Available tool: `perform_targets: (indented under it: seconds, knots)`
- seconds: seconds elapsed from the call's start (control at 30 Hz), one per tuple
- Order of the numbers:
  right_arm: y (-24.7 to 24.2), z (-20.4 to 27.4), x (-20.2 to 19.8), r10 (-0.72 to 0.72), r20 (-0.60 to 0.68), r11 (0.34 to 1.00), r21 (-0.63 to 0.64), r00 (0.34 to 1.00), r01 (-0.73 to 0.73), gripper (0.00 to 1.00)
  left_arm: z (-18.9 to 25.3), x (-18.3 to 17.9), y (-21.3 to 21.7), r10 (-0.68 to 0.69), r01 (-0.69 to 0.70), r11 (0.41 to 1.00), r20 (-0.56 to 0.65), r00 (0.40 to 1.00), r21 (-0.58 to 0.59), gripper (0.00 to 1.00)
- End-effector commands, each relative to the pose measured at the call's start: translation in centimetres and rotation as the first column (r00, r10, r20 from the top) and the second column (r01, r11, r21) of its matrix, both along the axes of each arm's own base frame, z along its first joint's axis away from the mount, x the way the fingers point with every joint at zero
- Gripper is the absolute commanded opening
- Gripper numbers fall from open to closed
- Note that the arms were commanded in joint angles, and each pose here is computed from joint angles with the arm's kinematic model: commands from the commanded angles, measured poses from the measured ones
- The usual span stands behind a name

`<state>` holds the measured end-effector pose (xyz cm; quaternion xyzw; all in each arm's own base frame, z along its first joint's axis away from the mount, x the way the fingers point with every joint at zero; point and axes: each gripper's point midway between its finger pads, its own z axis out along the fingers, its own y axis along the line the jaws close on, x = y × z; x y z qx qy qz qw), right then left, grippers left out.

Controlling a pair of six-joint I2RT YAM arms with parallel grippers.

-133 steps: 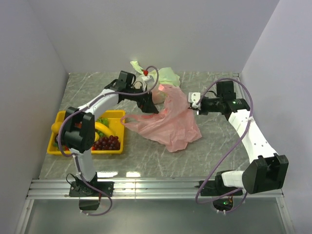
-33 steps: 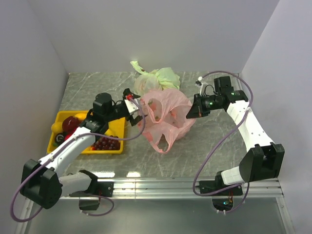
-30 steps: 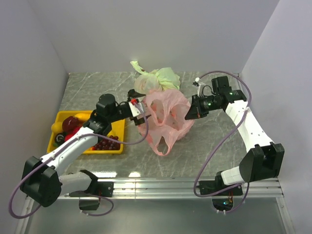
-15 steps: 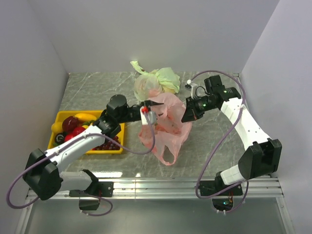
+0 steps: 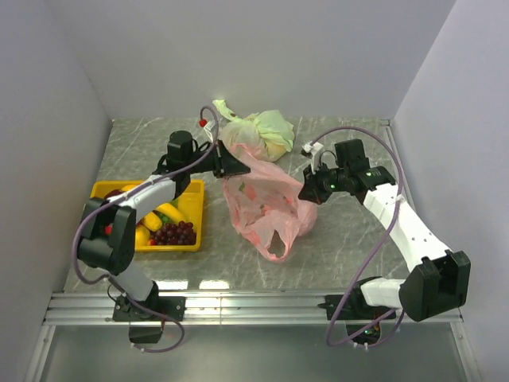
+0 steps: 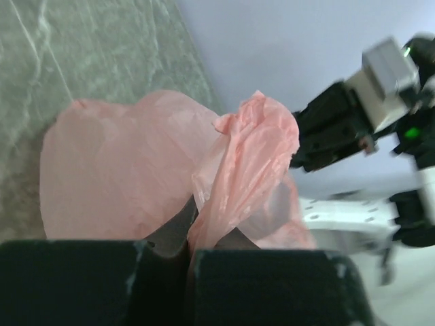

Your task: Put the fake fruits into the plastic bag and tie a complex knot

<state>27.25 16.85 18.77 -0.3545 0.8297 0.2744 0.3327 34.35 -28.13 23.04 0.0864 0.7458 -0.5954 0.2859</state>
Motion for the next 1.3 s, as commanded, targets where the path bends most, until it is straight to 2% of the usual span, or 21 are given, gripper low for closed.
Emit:
perform_targets:
  seconds: [0.0,0.07,0.13,0.17,0.2,0.23,0.33,0.37,0.4,0.47,0.6,0.67,0.7,0.73,0.8,0.87,0.9,1.07,1.1,1.13,1.27]
  knots:
    - [0.3,0.4,-0.6,0.017,-0.015,1.000,0.008,1.000,-0.016,0.00,5.0,3.1,2.0,0.095,-0.112,0.980,-0.107,0.990,-0.165,0.01]
    - [1.0,0.4,-0.9,0.024,-0.067,0.999,0.039,0.997,-0.022,0.00,6.2,3.8,1.9,0.065,-0.076,0.985,-0.069,0.995,-0.156,0.05]
    - [1.5,0.6,-1.0,0.026,-0.119,0.997,0.071,0.993,-0.018,0.00,8.2,4.5,1.8,0.044,-0.036,0.996,0.098,0.994,-0.080,0.29]
    - [1.9,0.6,-0.8,0.007,-0.163,0.996,0.085,0.987,0.007,0.00,8.0,4.1,1.9,0.032,-0.029,0.999,0.089,0.996,-0.038,0.42]
    - [2.1,0.7,-0.7,0.000,-0.182,0.995,0.095,0.983,0.018,0.00,7.9,4.2,2.3,0.018,-0.022,0.999,0.168,0.986,0.023,0.60]
    - [2.3,0.9,-0.6,-0.009,-0.194,0.994,0.109,0.981,0.031,0.00,9.7,4.5,2.7,0.019,-0.031,0.998,0.228,0.973,0.051,0.65]
    - [2.8,1.6,0.0,-0.068,-0.222,0.983,0.152,0.973,0.103,0.00,10.0,4.0,5.9,0.060,-0.100,0.985,0.253,0.965,0.144,0.74]
    - [3.0,1.9,0.1,-0.083,-0.241,0.977,0.172,0.967,0.127,0.00,10.2,4.4,8.3,0.113,-0.153,0.978,0.255,0.960,0.145,0.83]
    - [3.1,1.9,0.0,-0.089,-0.253,0.974,0.180,0.963,0.137,0.00,10.4,4.1,9.6,0.134,-0.176,0.974,0.263,0.955,0.144,0.99]
    - [3.4,2.1,-0.2,-0.093,-0.278,0.966,0.206,0.956,0.154,0.00,11.3,3.0,13.1,0.206,-0.263,0.951,0.305,0.930,0.161,0.99]
    - [3.3,2.1,-0.3,-0.113,-0.286,0.961,0.212,0.952,0.178,0.00,10.3,0.4,19.0,0.253,-0.400,0.859,0.414,0.874,0.318,0.99]
    - [3.2,2.0,-0.2,-0.130,-0.283,0.960,0.202,0.950,0.191,0.00,9.0,-2.0,22.1,0.290,-0.435,0.807,0.373,0.881,0.400,0.99]
    - [3.1,2.0,-0.2,-0.128,-0.282,0.961,0.200,0.951,0.189,0.00,8.9,-2.6,23.3,0.221,-0.433,0.778,0.448,0.866,0.455,0.99]
    - [3.2,2.2,-0.2,-0.125,-0.279,0.962,0.201,0.952,0.185,0.00,7.1,-4.6,23.9,0.209,-0.382,0.771,0.364,0.908,0.510,0.99]
    - [3.2,2.4,-0.4,-0.110,-0.277,0.963,0.206,0.955,0.171,0.00,5.6,-5.1,28.0,0.211,-0.418,0.654,0.378,0.901,0.631,0.99]
    - [3.3,2.6,-0.5,-0.102,-0.269,0.964,0.213,0.958,0.162,0.00,4.2,-7.0,30.0,0.215,-0.370,0.602,0.303,0.929,0.708,0.99]
    - [3.2,2.5,-0.5,-0.106,-0.266,0.964,0.209,0.958,0.165,0.00,3.9,-7.6,32.1,0.205,-0.373,0.530,0.312,0.928,0.761,0.99]
    - [2.7,1.9,-0.4,-0.142,-0.254,0.965,0.181,0.957,0.192,0.00,2.0,-11.6,33.7,0.242,-0.316,0.419,0.231,0.942,0.851,0.99]
    - [2.6,1.8,-0.4,-0.148,-0.255,0.964,0.180,0.955,0.197,0.00,0.6,-12.1,33.9,0.308,-0.310,0.415,0.189,0.933,0.855,0.99]
    - [2.5,1.9,-0.3,-0.156,-0.252,0.962,0.180,0.955,0.205,0.00,0.1,-12.7,34.6,0.359,-0.315,0.367,0.179,0.916,0.875,0.99]
    - [2.4,1.9,-0.5,-0.170,-0.247,0.959,0.179,0.954,0.218,0.00,-1.7,-13.1,34.7,0.573,-0.361,0.356,0.104,0.813,0.862,0.97]
